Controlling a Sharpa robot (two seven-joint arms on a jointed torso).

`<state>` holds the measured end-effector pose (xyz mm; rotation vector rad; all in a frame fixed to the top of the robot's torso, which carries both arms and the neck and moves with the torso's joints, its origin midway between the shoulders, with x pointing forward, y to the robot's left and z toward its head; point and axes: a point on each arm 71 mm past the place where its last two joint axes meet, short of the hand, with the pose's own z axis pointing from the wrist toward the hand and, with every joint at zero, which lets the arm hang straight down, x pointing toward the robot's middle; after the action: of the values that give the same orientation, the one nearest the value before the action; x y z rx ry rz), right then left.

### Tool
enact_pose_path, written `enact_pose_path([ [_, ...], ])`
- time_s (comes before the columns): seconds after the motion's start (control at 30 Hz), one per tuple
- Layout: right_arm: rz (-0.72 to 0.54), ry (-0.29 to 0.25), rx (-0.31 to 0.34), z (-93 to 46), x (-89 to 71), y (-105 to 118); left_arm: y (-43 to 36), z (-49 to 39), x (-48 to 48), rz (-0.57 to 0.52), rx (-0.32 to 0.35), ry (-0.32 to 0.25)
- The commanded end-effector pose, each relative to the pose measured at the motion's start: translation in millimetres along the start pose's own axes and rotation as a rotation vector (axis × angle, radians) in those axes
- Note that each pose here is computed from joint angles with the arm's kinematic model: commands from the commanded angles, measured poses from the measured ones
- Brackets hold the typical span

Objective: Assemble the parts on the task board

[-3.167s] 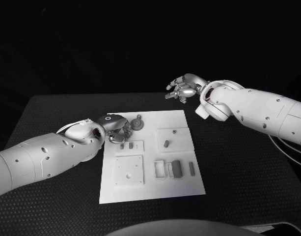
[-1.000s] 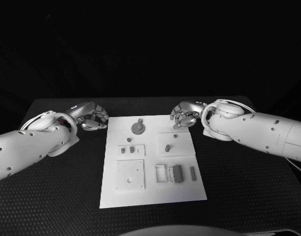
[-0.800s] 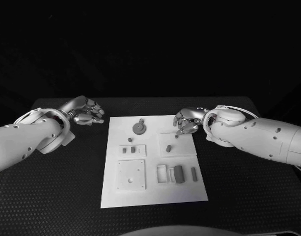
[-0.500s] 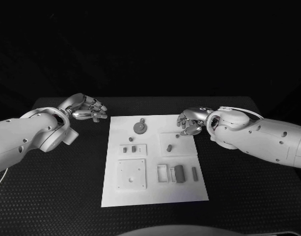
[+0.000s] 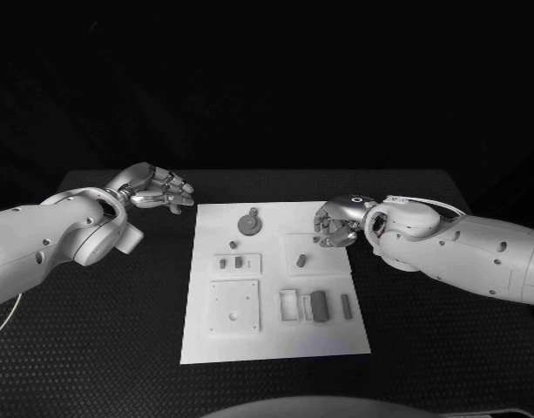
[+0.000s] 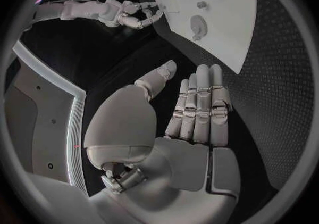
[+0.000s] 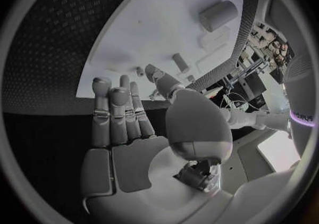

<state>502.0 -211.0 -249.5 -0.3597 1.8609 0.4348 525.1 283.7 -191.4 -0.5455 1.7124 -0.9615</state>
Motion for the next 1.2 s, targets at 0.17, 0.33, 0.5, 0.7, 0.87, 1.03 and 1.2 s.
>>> enact_pose_path([
  [0.17,-0.028,0.002,-0.019,4.8,5.5,9,-3.8,2.0,3.2,-0.022,0.018,0.011],
  [0.33,-0.029,0.004,-0.022,6.2,6.0,10,-3.7,2.7,3.2,-0.022,0.015,0.01],
  [0.5,-0.027,0.016,-0.036,7.5,8.9,14,-4.0,3.2,3.9,-0.025,0.015,0.013],
  [0.7,-0.026,0.01,-0.037,9.3,10.9,15,-4.2,3.6,4.4,-0.026,0.014,0.014],
  [0.87,-0.032,0.018,-0.03,10.5,12.4,13,-4.4,3.8,5.0,-0.026,0.013,0.017],
  [1.03,-0.04,0.028,-0.031,10.8,13.7,13,-3.9,3.9,4.8,-0.026,0.009,0.018],
  [1.2,-0.044,0.024,-0.032,11.6,14.0,14,-3.8,3.9,5.2,-0.027,0.007,0.022],
])
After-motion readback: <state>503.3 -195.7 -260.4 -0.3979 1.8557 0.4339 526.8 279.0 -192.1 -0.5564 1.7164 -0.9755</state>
